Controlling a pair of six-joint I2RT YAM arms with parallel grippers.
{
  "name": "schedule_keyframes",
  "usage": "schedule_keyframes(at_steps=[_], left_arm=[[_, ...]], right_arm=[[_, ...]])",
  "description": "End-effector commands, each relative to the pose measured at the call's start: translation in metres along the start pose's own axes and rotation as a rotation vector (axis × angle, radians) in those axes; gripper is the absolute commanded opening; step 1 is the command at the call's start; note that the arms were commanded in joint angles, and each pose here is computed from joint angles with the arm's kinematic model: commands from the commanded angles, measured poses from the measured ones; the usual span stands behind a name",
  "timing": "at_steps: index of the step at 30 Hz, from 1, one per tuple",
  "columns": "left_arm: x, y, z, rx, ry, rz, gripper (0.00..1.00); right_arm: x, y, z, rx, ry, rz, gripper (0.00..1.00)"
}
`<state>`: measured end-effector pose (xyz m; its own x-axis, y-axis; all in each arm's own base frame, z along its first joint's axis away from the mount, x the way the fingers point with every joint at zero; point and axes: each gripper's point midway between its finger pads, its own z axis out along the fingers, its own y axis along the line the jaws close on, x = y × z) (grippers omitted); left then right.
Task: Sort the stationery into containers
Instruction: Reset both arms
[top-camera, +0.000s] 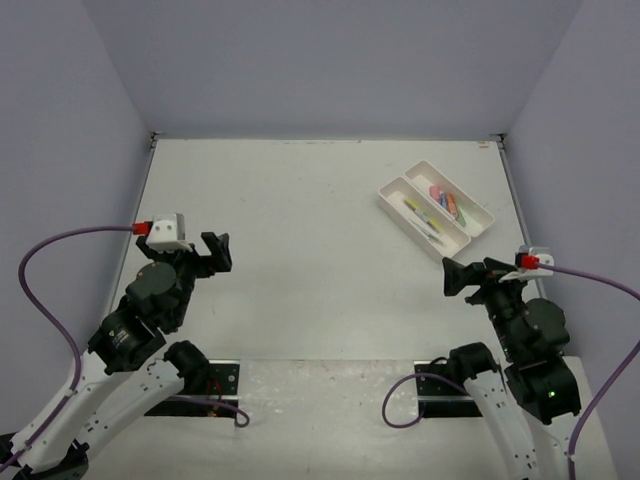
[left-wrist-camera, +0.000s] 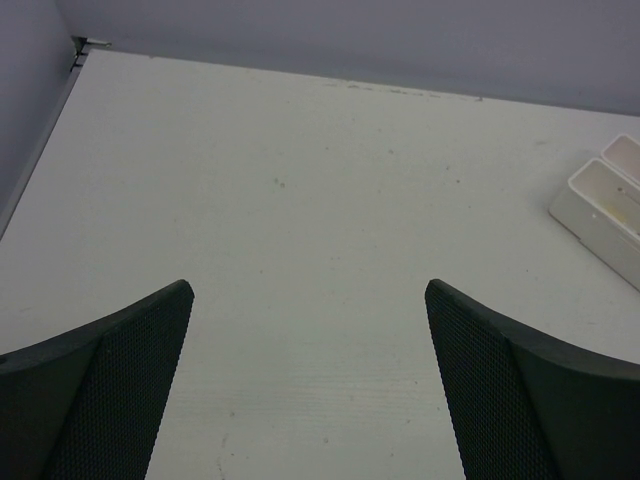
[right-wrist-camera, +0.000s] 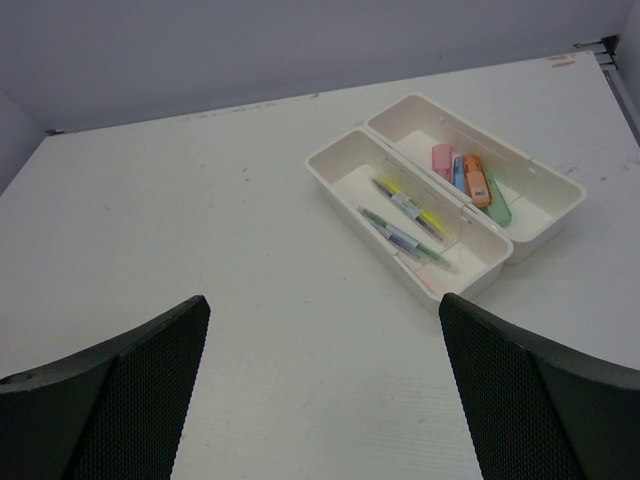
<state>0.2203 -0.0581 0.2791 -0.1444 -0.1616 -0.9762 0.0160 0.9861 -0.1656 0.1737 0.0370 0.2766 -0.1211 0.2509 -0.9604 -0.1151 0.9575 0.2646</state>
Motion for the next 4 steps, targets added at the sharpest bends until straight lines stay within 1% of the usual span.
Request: schedule_keyframes(at_steps=[1, 4], left_arm=[[-0.0057, 0.0038, 0.0028, -0.033, -0.024, -0.008, 1.0], [-0.0043, 0.0066, 0.0034, -0.054, -0.017, -0.014, 1.0]], right_arm=[[-0.0036, -0.001, 0.0051, 0.021, -0.001, 0.022, 0.99], [-0.0013, -0.0015, 0.0068, 0.026, 0.012, 0.026, 0.99]])
